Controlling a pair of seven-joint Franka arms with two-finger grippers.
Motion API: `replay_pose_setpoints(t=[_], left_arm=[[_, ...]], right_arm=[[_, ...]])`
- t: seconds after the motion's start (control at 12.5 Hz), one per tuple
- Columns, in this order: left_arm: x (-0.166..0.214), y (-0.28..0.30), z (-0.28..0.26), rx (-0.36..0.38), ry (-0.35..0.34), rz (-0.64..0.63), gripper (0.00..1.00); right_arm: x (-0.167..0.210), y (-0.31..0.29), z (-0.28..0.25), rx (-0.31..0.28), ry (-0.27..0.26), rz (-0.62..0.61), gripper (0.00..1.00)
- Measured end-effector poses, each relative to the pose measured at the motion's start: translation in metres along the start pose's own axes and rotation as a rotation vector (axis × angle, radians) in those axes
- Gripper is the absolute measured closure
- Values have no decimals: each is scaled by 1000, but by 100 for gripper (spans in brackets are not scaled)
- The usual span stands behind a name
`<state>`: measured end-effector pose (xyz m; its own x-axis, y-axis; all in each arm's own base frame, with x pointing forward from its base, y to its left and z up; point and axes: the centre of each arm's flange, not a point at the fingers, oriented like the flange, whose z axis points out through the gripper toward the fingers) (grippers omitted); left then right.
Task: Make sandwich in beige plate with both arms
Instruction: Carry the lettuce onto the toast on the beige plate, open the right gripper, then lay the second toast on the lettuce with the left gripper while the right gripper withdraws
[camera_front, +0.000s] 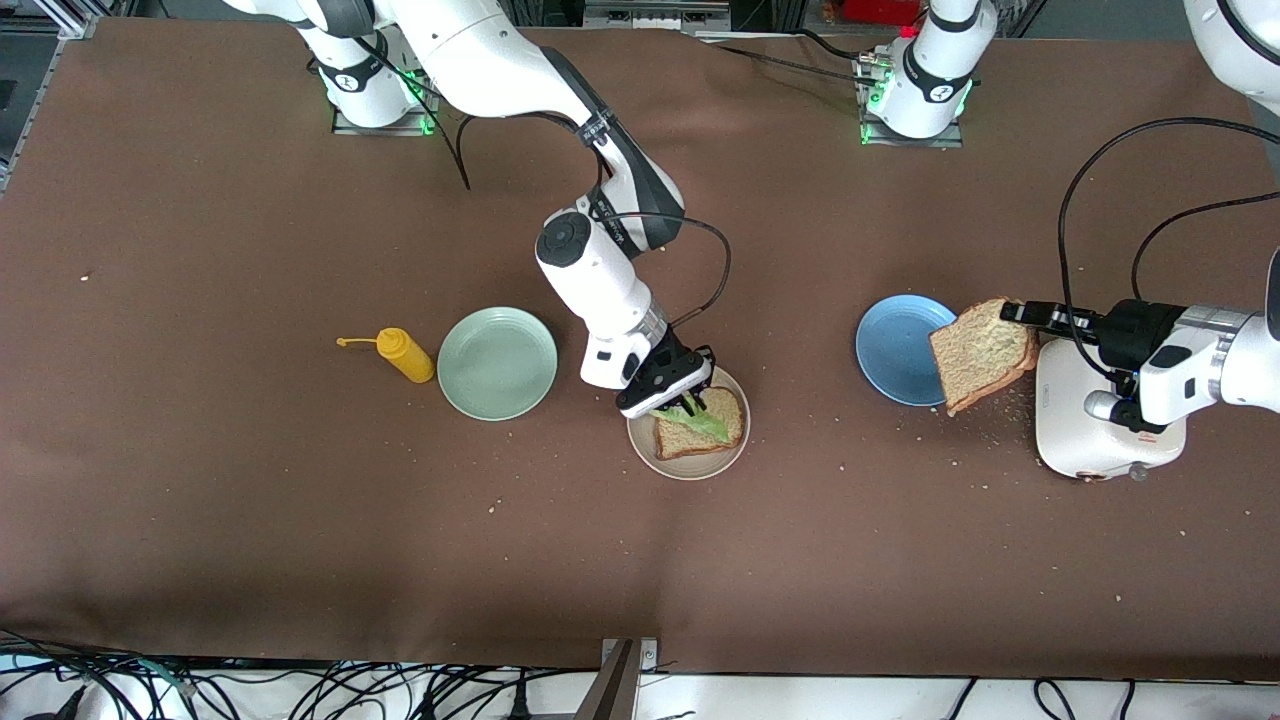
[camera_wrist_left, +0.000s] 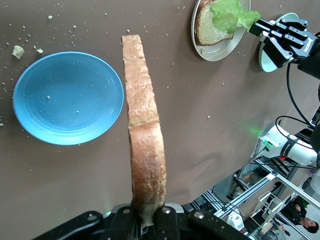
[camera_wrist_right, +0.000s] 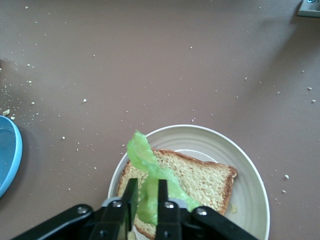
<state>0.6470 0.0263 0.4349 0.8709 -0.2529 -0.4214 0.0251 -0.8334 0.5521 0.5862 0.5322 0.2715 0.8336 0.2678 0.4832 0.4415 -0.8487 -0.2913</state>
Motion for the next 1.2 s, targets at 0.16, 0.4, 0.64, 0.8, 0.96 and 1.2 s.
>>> replay_pose_setpoints(t=[0.16,0.4,0.64,0.8,0.96,1.2], left_arm=[[1,0,1,0,-3,0,90],[3,-1,4,-1,-7,-1,90],[4,0,5,-4,-9,1,90],[8,8,6,-72,6,29,90],[23,21,19,-215,11,68,90],[73,47,83,-414,-52,120,90]], right_arm=[[9,-6,-12,11,17,-2,51],[24,-20,-41,42,-1,-5,13],[37,-28,-74,66,-77,-9,0],[46,-15,-99,36,-162,-27,0],[60,11,-143,-30,-260,-49,0],[70,76,-229,-125,-378,-20,0]])
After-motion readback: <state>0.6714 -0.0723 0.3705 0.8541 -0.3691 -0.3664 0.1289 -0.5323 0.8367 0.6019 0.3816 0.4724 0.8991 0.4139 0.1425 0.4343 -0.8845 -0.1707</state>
